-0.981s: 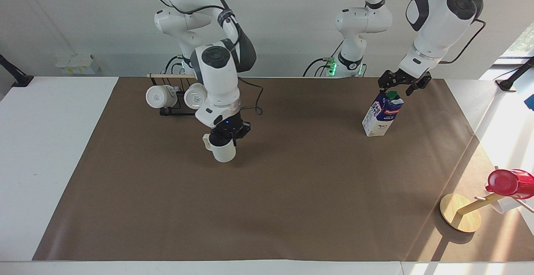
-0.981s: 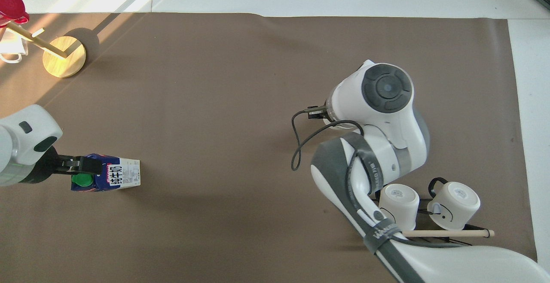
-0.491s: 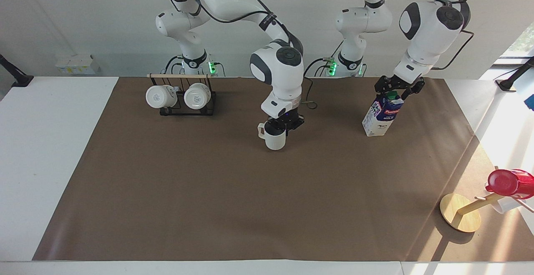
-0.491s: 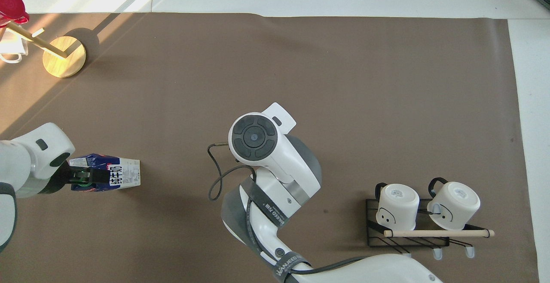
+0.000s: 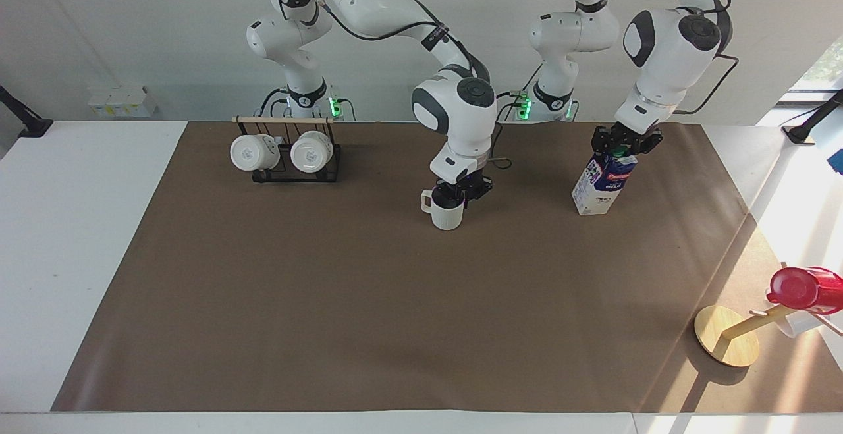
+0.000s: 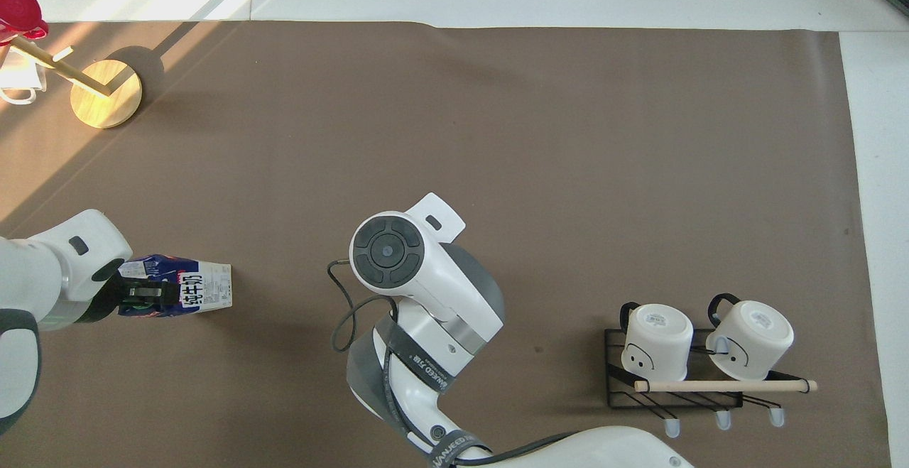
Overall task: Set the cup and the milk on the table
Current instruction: 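Set the mug mid-table with the right gripper while the left gripper carries the carton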
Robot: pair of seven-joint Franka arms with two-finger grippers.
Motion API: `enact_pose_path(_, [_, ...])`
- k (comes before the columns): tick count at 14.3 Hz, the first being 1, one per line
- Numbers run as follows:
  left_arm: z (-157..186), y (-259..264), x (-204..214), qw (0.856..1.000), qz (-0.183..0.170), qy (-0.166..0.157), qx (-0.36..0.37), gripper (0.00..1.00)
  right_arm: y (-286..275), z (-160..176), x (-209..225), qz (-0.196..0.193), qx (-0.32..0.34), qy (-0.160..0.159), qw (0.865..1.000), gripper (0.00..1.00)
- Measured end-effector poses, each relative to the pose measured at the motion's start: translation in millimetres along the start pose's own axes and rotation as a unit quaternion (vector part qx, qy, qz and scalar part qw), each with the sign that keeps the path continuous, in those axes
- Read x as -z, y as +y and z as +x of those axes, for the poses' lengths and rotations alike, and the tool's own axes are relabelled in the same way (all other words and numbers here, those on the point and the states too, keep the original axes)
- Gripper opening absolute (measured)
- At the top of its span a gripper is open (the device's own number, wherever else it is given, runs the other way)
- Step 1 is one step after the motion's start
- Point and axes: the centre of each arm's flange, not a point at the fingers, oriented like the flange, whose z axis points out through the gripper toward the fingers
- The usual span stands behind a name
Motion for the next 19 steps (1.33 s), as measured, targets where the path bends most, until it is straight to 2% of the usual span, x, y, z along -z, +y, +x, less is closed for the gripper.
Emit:
enact_pose_path(1, [0,0,0,1.000,0.000,0.000,0.000,0.60,0,1,0,0.000,-0.001,0.001,1.000,0.39])
enact_pose_path(3, [0,0,1,1.000,0.000,0.002,0.000,0.45,0,3,2,0.004,-0.001,0.005,1.000,0.59])
enact_pose_path(4, [1,0,2,1.000,0.000,0.003,0.000,0.45,0,4,4,0.008,-0.002,0.009,1.000,0.71])
enact_pose_path(7, [8,0,22,1.000,0.001,0.023,-0.001,0.41,6,14,25,0.021,-0.010,0.026,0.999,1.00])
enact_pose_path(11, [22,11,65,0.999,0.001,0.036,0.009,0.41,35,35,75,0.040,-0.037,0.053,0.997,1.00])
enact_pose_path(13, [23,42,78,0.999,0.000,0.029,0.030,0.41,73,52,106,0.037,-0.067,0.056,0.995,1.00])
enact_pose_path(15, [19,88,88,0.998,-0.001,0.024,0.051,0.41,124,65,134,0.018,-0.093,0.041,0.995,1.00])
enact_pose_path(19, [1,183,98,0.997,-0.006,0.031,0.073,0.41,238,88,172,-0.012,-0.099,0.008,0.995,1.00])
